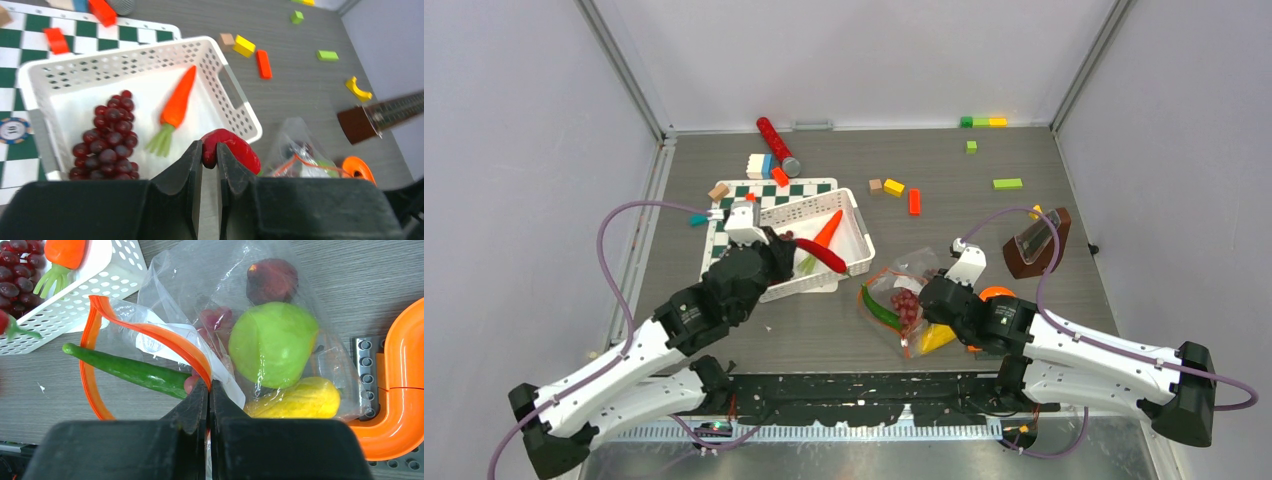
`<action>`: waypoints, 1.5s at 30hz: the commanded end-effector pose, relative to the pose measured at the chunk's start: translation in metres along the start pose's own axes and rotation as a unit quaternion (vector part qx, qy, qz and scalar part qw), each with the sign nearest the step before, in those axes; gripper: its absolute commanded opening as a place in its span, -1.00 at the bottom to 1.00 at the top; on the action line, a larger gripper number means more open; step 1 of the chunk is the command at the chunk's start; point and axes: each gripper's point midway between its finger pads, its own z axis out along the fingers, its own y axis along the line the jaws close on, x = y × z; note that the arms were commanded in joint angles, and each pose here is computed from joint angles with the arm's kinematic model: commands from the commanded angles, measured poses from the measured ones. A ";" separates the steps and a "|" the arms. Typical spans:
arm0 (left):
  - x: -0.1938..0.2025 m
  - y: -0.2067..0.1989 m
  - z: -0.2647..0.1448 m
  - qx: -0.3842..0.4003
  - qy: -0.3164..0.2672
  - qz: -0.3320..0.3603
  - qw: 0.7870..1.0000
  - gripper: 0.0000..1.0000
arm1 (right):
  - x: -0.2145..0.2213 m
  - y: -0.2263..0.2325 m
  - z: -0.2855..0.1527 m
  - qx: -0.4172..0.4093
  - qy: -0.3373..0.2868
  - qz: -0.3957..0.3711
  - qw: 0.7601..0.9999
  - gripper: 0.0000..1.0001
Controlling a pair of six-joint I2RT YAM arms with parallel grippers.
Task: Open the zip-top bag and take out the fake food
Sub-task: Pick up the fake vegetable from the zipper food storage bag, then place the fake vegetable in the bin.
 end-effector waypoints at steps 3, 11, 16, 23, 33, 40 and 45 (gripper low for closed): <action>-0.030 0.031 0.012 -0.062 -0.019 0.007 0.998 -0.96 | -0.011 0.007 -0.002 -0.009 -0.018 0.014 1.000 -1.00; -0.038 0.064 0.044 -0.134 -0.038 -0.028 0.990 -0.99 | -0.010 0.006 -0.004 -0.008 -0.015 0.014 1.000 -1.00; -0.043 0.091 0.051 -0.183 -0.088 -0.112 0.973 -0.93 | -0.010 0.005 -0.004 -0.008 -0.014 0.016 1.000 -1.00; -0.025 0.119 0.068 -0.233 -0.130 -0.235 0.935 -1.00 | -0.009 0.003 -0.006 -0.012 -0.013 0.023 1.000 -1.00; 0.002 0.150 0.091 -0.321 -0.146 -0.329 0.876 -1.00 | -0.011 -0.002 -0.010 -0.012 -0.017 0.030 0.999 -1.00; 0.007 0.173 0.097 -0.361 -0.170 -0.353 0.846 -1.00 | -0.012 -0.002 -0.011 -0.012 -0.018 0.031 0.999 -1.00; 0.010 0.185 0.105 -0.384 -0.160 -0.342 0.842 -0.81 | -0.012 -0.002 -0.010 -0.010 -0.018 0.029 0.999 -1.00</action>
